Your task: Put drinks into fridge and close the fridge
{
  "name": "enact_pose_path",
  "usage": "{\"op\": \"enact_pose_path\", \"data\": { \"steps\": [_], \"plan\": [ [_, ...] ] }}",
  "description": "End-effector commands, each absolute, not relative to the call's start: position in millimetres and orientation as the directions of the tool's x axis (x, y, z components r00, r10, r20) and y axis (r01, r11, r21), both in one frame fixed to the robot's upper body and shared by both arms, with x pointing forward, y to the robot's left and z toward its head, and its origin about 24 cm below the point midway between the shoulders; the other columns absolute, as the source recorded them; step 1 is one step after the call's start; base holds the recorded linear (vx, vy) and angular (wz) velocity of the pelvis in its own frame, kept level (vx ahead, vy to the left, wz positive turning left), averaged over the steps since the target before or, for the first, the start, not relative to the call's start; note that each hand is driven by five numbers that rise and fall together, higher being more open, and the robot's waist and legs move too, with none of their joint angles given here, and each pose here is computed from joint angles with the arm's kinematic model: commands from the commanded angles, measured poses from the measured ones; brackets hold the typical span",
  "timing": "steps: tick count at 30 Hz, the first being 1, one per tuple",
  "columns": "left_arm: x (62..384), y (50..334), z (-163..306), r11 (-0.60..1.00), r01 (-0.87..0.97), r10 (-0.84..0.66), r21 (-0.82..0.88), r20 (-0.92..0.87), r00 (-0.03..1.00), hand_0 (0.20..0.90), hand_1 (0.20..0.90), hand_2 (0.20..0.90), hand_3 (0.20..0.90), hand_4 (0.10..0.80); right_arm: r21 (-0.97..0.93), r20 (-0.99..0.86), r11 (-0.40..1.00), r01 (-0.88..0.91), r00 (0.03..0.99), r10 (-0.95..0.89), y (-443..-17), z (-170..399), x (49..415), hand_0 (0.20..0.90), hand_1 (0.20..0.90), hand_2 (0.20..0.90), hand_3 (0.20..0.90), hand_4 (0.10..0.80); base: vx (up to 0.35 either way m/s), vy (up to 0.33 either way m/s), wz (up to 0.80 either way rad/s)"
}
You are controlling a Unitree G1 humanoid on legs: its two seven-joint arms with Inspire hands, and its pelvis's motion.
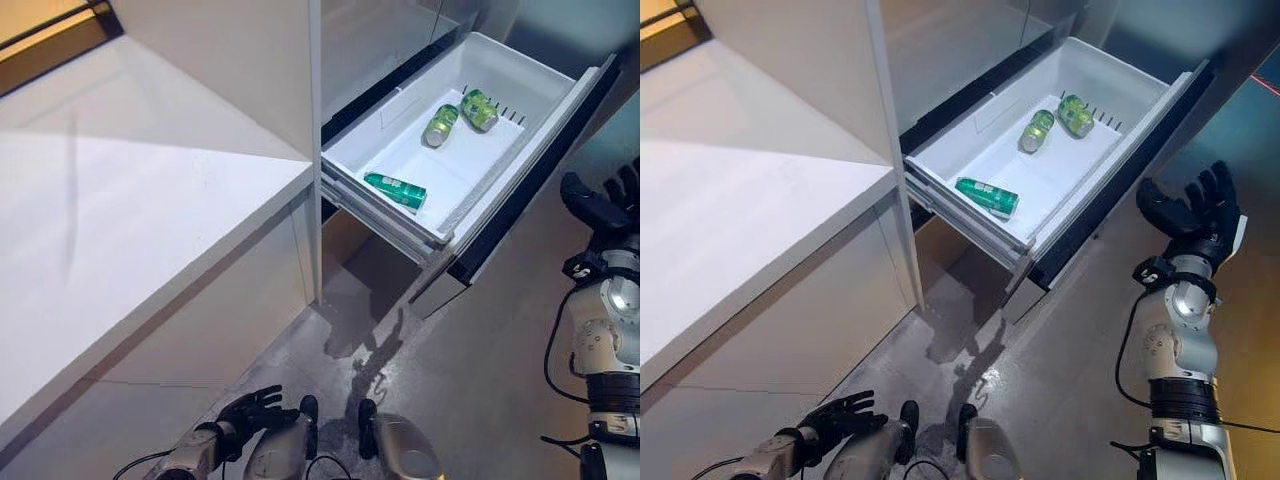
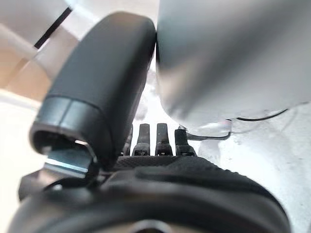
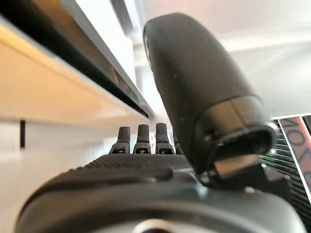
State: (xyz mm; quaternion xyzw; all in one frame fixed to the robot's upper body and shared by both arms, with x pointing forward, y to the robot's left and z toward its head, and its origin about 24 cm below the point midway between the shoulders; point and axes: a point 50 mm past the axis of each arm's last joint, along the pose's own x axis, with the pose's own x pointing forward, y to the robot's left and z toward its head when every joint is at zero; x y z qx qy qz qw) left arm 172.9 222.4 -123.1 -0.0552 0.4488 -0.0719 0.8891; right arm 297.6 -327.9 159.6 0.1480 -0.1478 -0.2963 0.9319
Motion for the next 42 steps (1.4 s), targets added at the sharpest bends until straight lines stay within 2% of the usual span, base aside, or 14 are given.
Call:
{"op": "enact_pose_path", "data": {
  "steps": [1, 7, 13, 27, 32, 35, 42],
  "plan": [
    [134, 225, -139, 0.990, 0.046, -0.138, -0.133, -0.866, 0.481, 0.900, 0.900, 0.900, 0.900, 0.800, 0.452, 0.403, 0.809, 0.375, 0.724, -0.560, -331, 213, 304, 0.900, 0.900, 0.900, 0.900, 0.800, -0.033, 0.054, 0.13],
    [138, 229, -136, 0.991, 0.018, -0.123, -0.132, -0.852, 0.509, 0.900, 0.900, 0.900, 0.900, 0.800, 0.484, 0.404, 0.832, 0.272, 0.774, -0.488, -328, 219, 320, 0.900, 0.900, 0.900, 0.900, 0.800, -0.041, 0.062, 0.10],
    [137, 233, -133, 0.988, -0.022, -0.118, -0.153, -0.841, 0.529, 0.900, 0.900, 0.900, 0.900, 0.800, 0.409, 0.485, 0.912, 0.008, 0.845, -0.225, -298, 246, 342, 0.900, 0.900, 0.900, 0.900, 0.800, -0.021, 0.092, 0.06],
    [147, 239, -124, 0.982, -0.008, -0.151, -0.191, -0.803, 0.576, 0.900, 0.900, 0.900, 0.900, 0.800, 0.131, 0.577, 0.971, -0.200, 0.812, 0.089, -236, 325, 370, 0.900, 0.900, 0.900, 0.900, 0.800, -0.007, 0.047, 0.00],
    [155, 234, -120, 0.976, 0.036, -0.195, -0.216, -0.779, 0.596, 0.900, 0.900, 0.900, 0.900, 0.800, 0.024, 0.599, 0.981, -0.193, 0.788, 0.140, -216, 351, 376, 0.900, 0.900, 0.900, 0.900, 0.800, -0.023, 0.042, 0.11],
    [158, 232, -119, 0.973, 0.041, -0.204, -0.226, -0.771, 0.603, 0.900, 0.900, 0.900, 0.900, 0.800, 0.057, 0.627, 0.978, -0.199, 0.770, 0.120, -210, 359, 378, 0.900, 0.900, 0.900, 0.900, 0.800, -0.036, 0.009, 0.31],
    [155, 232, -124, 0.977, 0.038, -0.192, -0.209, -0.790, 0.582, 0.900, 0.900, 0.900, 0.900, 0.800, 0.090, 0.657, 0.994, -0.064, 0.754, -0.010, -217, 368, 379, 0.900, 0.900, 0.900, 0.900, 0.800, -0.034, -0.008, 0.24]
  ]
}}
